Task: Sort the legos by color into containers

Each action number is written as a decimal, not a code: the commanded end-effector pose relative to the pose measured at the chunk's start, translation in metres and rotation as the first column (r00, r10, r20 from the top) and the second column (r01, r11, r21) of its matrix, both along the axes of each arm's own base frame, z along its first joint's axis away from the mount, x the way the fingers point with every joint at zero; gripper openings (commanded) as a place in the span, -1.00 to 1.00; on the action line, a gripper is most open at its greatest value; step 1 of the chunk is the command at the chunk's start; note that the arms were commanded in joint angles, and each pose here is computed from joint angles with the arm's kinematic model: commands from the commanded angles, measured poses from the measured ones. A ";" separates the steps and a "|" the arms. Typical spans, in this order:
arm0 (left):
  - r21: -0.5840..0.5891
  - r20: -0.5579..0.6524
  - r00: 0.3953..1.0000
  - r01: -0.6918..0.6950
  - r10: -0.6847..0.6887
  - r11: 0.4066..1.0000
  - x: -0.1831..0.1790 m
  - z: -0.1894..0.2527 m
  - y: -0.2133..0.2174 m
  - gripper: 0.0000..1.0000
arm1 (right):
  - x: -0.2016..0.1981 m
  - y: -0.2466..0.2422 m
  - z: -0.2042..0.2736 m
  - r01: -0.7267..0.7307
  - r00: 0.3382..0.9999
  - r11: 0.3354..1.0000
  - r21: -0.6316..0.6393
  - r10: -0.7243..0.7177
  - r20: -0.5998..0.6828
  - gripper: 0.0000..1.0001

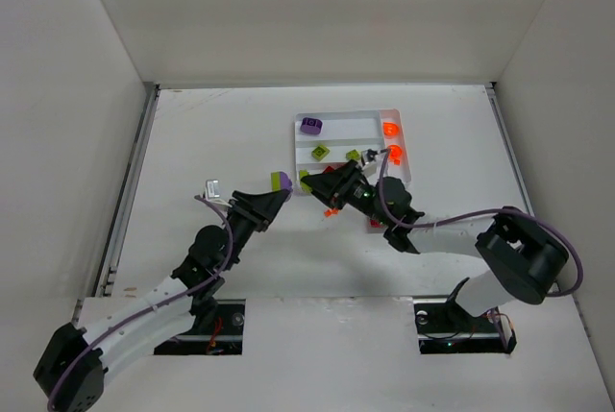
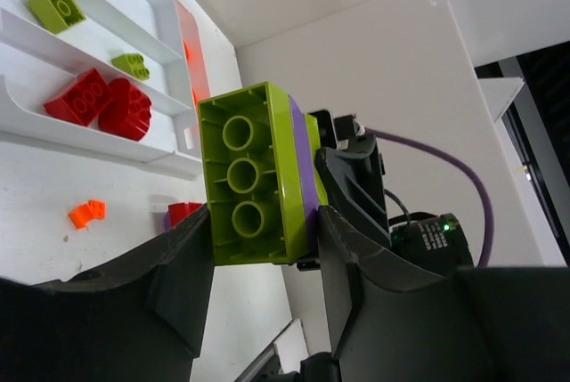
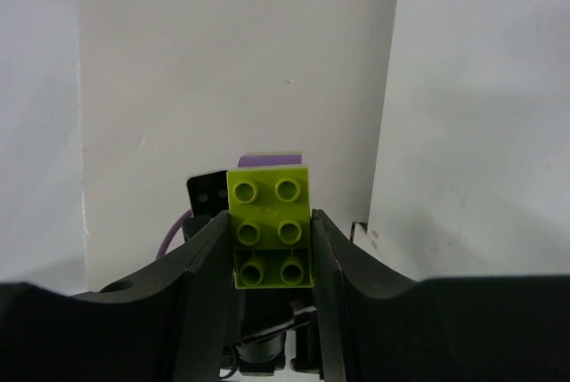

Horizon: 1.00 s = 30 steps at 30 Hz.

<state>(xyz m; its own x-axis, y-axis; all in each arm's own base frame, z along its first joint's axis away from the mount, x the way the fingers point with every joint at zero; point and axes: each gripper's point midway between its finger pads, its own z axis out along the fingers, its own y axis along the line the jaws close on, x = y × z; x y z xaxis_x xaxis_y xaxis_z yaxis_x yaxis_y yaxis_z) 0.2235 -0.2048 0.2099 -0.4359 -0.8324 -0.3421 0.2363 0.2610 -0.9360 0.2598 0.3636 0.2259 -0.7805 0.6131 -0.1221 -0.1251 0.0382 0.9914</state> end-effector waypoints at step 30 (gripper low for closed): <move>0.323 0.052 0.999 -0.017 0.000 0.946 0.048 -0.034 0.009 -0.67 | 0.203 -0.117 -0.107 0.263 0.936 0.377 -0.888 -0.324 0.139 -0.51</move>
